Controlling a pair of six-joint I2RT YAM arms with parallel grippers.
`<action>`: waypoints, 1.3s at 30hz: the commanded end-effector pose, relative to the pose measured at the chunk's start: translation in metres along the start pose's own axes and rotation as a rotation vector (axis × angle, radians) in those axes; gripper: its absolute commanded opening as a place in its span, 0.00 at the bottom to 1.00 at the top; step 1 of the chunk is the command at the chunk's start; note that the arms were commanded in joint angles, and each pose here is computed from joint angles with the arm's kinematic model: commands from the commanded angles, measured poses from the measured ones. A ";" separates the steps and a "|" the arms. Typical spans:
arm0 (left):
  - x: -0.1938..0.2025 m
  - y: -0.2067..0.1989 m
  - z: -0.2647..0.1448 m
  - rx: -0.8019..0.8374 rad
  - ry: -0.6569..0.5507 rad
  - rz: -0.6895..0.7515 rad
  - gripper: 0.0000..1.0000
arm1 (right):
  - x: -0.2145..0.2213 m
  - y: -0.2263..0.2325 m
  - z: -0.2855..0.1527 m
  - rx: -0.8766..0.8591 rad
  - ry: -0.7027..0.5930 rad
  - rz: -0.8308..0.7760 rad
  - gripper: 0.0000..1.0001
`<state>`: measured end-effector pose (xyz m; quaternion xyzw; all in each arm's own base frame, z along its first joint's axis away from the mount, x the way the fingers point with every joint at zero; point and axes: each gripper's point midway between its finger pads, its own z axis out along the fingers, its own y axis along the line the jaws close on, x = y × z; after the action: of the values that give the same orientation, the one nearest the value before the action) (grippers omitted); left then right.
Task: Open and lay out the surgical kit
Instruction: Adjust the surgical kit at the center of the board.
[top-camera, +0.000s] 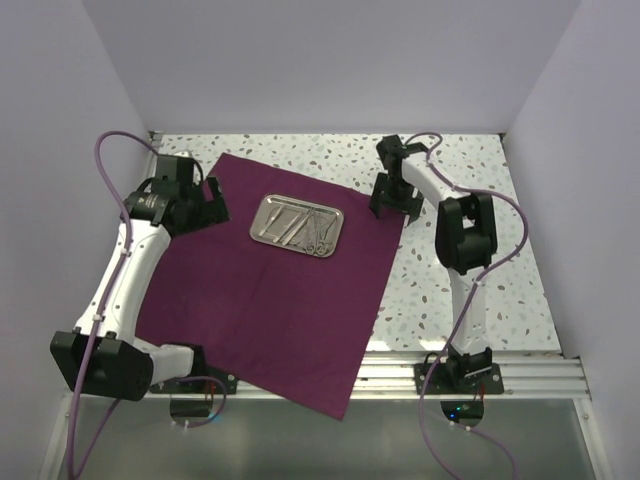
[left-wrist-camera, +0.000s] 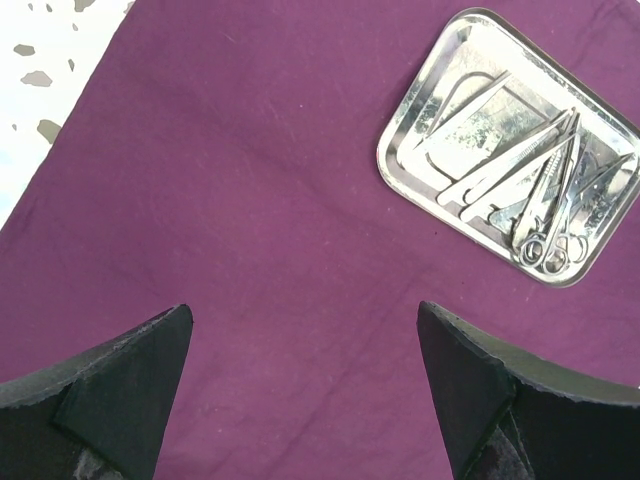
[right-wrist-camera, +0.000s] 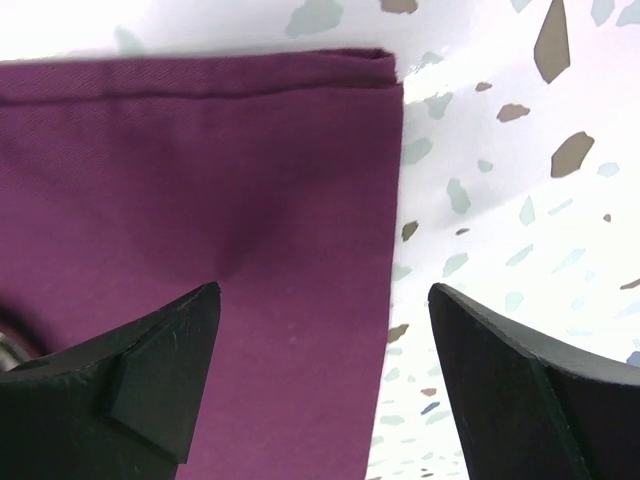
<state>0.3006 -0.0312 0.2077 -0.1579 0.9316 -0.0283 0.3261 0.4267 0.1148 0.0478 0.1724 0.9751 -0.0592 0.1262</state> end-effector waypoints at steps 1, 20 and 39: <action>-0.020 -0.008 -0.001 0.017 -0.054 0.005 0.98 | -0.006 -0.011 0.011 0.024 0.012 0.026 0.88; -0.029 -0.001 0.011 -0.071 -0.007 0.027 0.98 | -0.001 0.021 0.085 -0.077 0.100 0.056 0.00; -0.046 -0.024 0.043 -0.073 0.050 -0.063 0.96 | -0.197 0.021 0.062 -0.376 -0.258 0.335 0.00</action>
<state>0.3563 -0.0301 0.1930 -0.1859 0.9406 0.0047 0.2842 0.5601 0.0993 0.0234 0.2573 0.9458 0.0997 0.1713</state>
